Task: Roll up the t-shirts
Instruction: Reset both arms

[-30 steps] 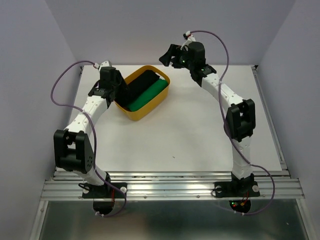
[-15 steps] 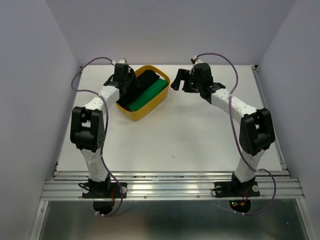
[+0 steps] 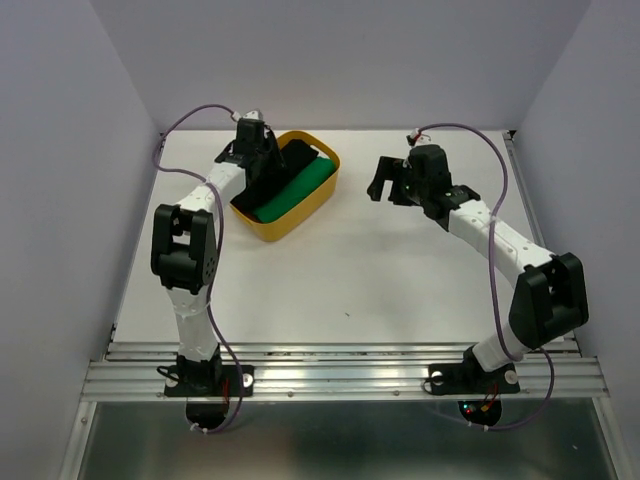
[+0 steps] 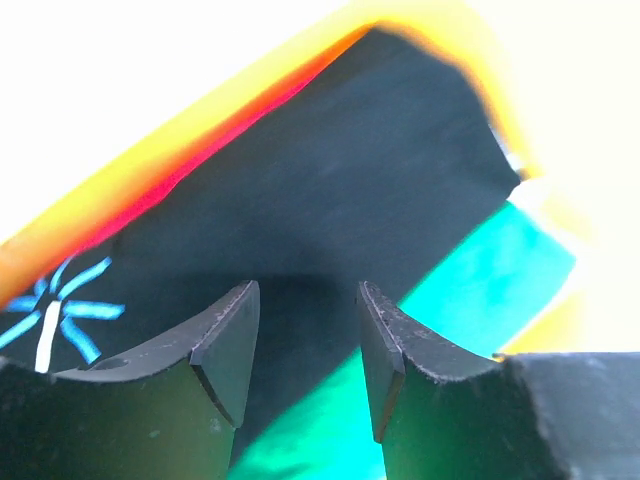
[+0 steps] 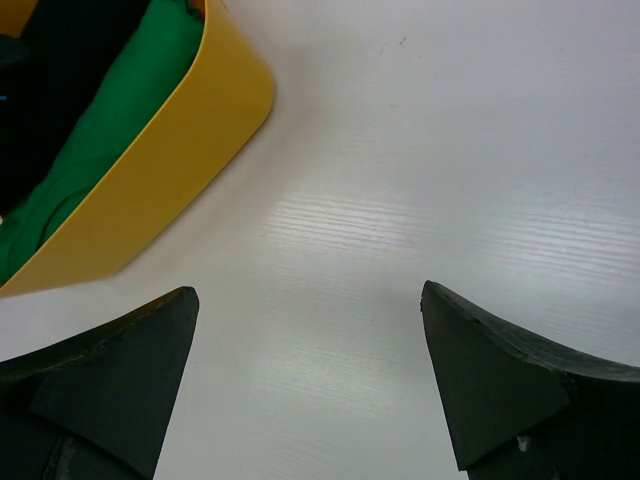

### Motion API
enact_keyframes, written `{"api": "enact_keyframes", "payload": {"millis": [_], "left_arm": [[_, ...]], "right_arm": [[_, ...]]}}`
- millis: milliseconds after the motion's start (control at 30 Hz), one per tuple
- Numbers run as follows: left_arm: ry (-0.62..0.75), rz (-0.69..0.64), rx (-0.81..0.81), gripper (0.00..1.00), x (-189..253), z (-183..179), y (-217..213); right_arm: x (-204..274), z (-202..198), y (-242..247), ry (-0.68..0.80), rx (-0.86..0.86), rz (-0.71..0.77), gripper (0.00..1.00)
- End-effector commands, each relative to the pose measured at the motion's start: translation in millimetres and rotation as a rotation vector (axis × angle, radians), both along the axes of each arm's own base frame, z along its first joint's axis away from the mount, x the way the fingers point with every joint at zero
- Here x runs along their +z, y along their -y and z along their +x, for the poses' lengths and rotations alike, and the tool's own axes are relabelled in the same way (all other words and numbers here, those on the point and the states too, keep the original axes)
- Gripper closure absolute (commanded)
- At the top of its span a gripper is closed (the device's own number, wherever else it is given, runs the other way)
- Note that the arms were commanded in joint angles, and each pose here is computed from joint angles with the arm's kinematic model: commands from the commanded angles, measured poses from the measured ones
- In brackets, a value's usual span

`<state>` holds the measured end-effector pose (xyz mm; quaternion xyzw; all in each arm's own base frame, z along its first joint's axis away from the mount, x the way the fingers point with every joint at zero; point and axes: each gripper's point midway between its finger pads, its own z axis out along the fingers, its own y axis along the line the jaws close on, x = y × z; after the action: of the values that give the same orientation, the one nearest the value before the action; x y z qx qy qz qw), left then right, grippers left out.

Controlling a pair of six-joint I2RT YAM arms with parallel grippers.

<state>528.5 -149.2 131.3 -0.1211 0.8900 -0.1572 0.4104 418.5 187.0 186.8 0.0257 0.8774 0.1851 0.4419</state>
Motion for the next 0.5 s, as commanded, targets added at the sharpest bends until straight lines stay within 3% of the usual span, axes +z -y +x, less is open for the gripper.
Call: {"api": "enact_keyframes", "payload": {"millis": [0,233,267,333,367,467], "left_arm": [[0.182,-0.025,-0.051,0.46,80,26,23],[0.208,-0.092,-0.122,0.47,69,70,62],[0.166,-0.085,-0.128,0.47,44,75,67],[0.175,-0.094,-0.137,0.47,47,86,73],[0.126,-0.085,-0.136,0.47,23,88,74],[0.107,-0.078,-0.145,0.48,10,93,77]], "right_arm": [[17,-5,19,0.053,-0.048,-0.034,0.02],[4,-19,24,0.007,-0.052,-0.05,0.02],[4,-20,24,0.004,-0.055,-0.046,0.02],[1,-24,26,-0.008,-0.058,-0.049,0.01],[0,-25,27,-0.013,-0.064,-0.051,0.01],[0,-27,34,-0.012,-0.087,-0.072,0.01]]}}
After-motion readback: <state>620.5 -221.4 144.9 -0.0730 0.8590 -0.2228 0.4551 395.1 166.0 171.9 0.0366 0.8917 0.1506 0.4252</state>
